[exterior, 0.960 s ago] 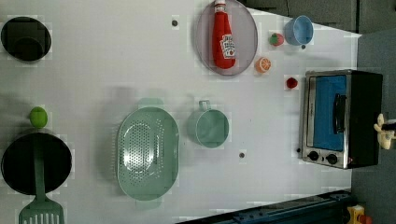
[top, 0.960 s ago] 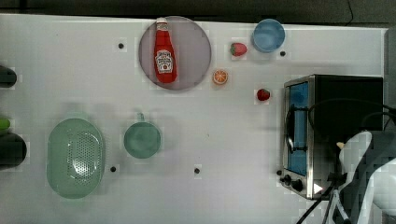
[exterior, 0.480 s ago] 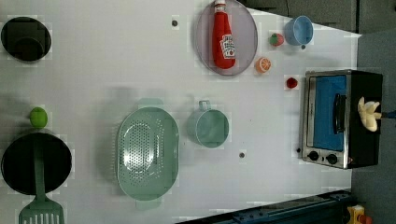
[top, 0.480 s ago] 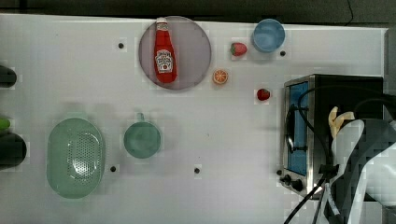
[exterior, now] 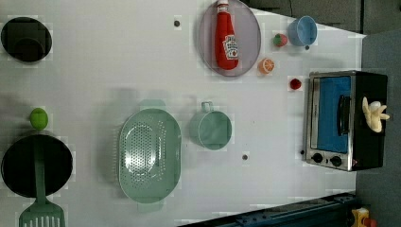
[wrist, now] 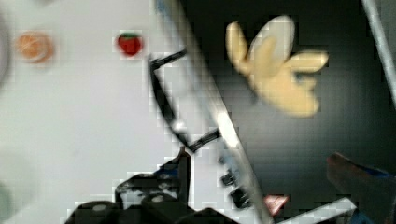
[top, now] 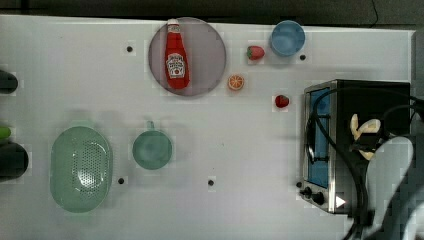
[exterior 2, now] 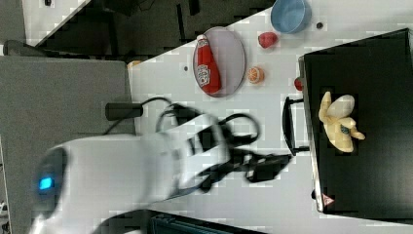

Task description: Pick banana from table and place on oven.

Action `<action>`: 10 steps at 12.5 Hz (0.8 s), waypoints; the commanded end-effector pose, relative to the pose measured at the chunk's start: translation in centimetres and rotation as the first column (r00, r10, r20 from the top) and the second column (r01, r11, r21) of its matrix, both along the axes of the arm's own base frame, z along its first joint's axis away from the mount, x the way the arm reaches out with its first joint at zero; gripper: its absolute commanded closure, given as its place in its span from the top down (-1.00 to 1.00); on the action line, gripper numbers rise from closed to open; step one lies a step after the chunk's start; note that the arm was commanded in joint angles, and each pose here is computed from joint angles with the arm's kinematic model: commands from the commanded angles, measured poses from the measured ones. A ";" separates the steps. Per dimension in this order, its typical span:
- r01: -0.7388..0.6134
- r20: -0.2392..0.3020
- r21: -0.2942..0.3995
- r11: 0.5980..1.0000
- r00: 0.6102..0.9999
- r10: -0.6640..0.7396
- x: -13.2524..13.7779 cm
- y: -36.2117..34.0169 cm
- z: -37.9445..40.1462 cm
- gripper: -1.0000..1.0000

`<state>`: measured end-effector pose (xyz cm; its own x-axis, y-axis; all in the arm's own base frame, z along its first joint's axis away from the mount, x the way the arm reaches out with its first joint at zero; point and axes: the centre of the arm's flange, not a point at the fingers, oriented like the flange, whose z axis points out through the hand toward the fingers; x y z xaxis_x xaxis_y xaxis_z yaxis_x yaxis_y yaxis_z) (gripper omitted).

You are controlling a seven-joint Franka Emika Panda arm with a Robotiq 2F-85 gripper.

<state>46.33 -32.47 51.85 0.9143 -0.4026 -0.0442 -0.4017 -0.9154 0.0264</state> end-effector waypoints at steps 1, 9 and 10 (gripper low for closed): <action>0.177 0.041 -0.004 0.984 0.983 -0.177 1.6 7.7 7.3 1.00; 0.553 0.041 -0.017 0.833 0.833 -0.552 0.9 25.7 11.3 1.00; 0.563 0.045 -0.017 0.826 0.826 -0.562 0.5 26.4 11.5 1.00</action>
